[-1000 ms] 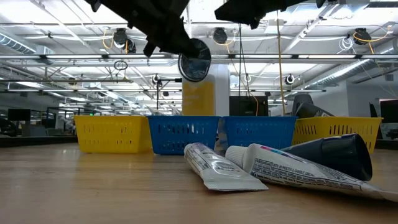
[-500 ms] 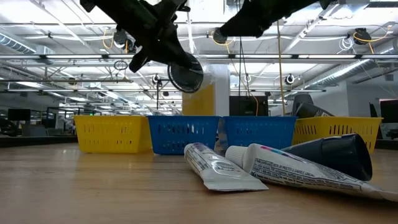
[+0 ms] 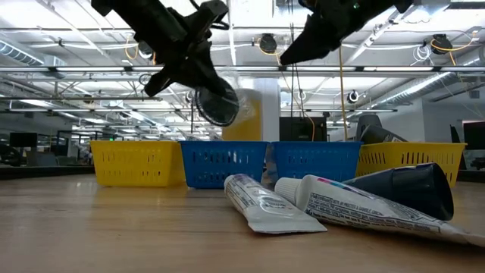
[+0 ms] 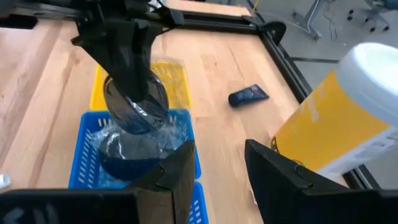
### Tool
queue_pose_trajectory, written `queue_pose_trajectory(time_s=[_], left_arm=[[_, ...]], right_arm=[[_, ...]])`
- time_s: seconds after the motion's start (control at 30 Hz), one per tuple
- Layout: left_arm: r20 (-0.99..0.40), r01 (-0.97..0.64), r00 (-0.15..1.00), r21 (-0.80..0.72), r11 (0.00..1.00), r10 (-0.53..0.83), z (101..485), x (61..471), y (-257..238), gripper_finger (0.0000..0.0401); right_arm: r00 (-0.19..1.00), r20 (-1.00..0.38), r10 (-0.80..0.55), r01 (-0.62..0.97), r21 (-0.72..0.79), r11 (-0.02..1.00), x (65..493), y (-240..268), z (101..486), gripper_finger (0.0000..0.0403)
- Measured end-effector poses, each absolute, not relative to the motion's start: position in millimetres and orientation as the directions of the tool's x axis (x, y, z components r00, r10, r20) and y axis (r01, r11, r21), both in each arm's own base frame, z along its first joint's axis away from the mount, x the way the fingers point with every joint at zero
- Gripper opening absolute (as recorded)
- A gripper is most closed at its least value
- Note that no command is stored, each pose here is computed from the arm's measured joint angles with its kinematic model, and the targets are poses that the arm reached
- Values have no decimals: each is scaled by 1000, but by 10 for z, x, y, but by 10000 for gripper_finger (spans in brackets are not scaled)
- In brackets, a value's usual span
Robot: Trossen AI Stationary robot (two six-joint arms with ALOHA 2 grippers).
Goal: Pick & Place Travel size toiletries
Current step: Put the black comb into the left blue bin
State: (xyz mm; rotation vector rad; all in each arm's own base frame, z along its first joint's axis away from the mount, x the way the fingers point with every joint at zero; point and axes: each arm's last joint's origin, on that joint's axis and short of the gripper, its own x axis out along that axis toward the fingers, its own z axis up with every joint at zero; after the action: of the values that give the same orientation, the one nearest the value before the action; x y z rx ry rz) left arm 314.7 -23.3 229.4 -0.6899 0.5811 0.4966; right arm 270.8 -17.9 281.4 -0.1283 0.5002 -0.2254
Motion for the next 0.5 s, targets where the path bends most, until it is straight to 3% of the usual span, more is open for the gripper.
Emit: queue_pose_trajectory(time_s=[0.27, 0.5], left_arm=[[-674, -617, 712, -470, 631, 195, 2183, 3191, -248, 50], [-681, -638, 700, -459, 618, 216, 2163, 3189, -234, 24]], right_arm=[[843, -480, -244, 180, -177, 968, 2697, -179, 2793, 131], [839, -487, -244, 179, -178, 968, 2693, -179, 2786, 130]])
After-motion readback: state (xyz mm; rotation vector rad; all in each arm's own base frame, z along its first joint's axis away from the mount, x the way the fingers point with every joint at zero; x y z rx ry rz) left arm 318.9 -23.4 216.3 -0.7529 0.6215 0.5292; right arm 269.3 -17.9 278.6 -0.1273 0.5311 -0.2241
